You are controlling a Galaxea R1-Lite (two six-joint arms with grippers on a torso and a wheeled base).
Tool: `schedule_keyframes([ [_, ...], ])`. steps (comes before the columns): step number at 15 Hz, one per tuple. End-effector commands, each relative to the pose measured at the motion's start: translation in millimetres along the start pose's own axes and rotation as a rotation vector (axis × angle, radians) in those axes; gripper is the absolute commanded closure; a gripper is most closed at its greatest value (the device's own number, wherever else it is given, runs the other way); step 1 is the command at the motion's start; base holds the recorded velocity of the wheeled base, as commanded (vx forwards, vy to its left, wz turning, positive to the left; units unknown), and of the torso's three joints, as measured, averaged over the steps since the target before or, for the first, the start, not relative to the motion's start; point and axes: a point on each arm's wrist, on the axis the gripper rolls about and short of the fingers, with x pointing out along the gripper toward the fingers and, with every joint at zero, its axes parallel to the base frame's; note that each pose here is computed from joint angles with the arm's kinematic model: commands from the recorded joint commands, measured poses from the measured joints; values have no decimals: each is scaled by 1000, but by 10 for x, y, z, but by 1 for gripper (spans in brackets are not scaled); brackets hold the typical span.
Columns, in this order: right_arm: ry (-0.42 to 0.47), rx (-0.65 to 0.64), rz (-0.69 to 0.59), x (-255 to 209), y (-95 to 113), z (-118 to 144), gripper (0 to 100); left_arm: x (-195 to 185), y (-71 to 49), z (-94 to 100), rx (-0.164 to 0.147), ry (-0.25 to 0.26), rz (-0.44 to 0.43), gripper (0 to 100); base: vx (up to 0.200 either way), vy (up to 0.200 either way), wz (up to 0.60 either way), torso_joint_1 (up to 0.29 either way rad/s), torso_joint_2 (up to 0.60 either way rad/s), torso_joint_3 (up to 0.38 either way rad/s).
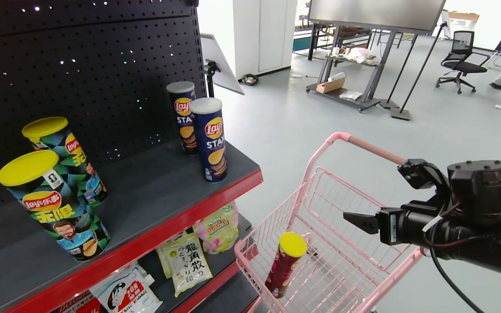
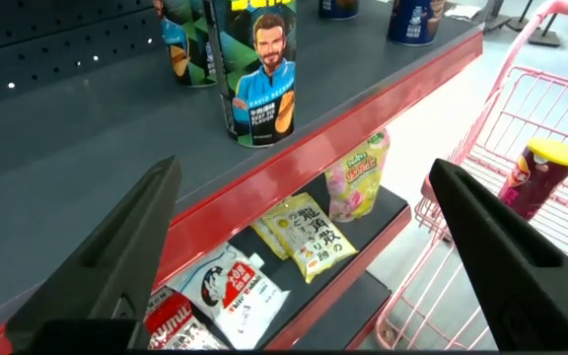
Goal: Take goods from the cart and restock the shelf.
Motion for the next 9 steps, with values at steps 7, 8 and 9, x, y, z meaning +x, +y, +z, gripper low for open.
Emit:
schedule_keyframes([
  [7,64,-29,35,62,118,-144,0,0,0,0,0,0,0,0,0,0,0,-145,352,199],
  [8,68,-29,49,59,156,-156,0,0,0,0,0,0,0,0,0,0,0,-144,354,222],
  [9,70,-24,57,57,186,-163,0,0,0,0,0,0,0,0,0,0,0,-144,359,217],
])
